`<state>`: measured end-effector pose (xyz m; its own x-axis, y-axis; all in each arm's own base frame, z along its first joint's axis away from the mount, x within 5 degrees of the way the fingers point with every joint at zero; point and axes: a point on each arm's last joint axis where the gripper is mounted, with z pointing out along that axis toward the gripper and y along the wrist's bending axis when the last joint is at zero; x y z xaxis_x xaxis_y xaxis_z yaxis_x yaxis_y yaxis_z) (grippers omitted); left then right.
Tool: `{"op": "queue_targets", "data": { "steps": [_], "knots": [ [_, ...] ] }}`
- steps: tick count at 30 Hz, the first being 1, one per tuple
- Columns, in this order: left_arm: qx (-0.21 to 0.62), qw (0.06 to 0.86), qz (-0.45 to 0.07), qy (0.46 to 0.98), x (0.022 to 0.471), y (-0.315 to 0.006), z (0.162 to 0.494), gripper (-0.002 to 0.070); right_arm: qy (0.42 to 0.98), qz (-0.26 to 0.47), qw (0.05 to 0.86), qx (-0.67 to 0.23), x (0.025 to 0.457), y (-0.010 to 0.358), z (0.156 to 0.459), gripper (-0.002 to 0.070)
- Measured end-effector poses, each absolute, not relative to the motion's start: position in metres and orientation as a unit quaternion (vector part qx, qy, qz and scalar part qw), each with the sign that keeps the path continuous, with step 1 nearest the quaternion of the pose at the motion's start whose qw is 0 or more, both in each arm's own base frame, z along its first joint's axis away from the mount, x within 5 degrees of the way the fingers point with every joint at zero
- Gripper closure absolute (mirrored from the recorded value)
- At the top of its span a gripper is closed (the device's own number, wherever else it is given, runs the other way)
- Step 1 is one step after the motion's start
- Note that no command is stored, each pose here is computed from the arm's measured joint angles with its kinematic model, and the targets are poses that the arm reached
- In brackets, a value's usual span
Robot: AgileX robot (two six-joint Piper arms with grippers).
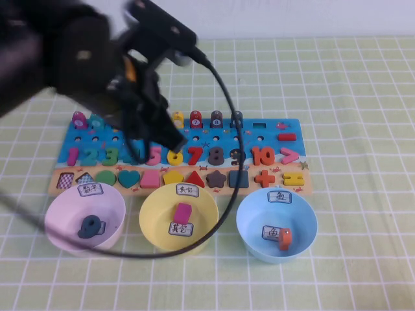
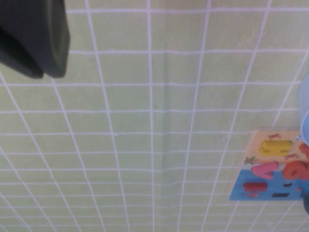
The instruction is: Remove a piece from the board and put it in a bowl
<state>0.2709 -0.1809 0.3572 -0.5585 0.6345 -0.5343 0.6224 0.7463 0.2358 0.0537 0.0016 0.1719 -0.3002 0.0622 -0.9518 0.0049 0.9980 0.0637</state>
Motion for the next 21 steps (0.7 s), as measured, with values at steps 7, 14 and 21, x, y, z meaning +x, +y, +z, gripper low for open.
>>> {"op": "queue_targets", "data": {
  "steps": [7,14,21],
  "knots": [
    [0.35,0.376,-0.034,0.857,0.203,-0.137,0.363,0.0676,0.806,0.024,0.591,0.021,0.054,0.002,0.172,0.0694],
    [0.337,0.444,-0.052,0.828,0.134,-0.087,0.357,0.0677,0.806,0.024,0.591,0.021,0.054,0.002,0.172,0.0694],
    [0.326,0.45,-0.051,0.83,0.089,-0.052,0.357,0.0678,0.806,0.024,0.591,0.021,0.054,0.002,0.172,0.0694]
  ]
}}
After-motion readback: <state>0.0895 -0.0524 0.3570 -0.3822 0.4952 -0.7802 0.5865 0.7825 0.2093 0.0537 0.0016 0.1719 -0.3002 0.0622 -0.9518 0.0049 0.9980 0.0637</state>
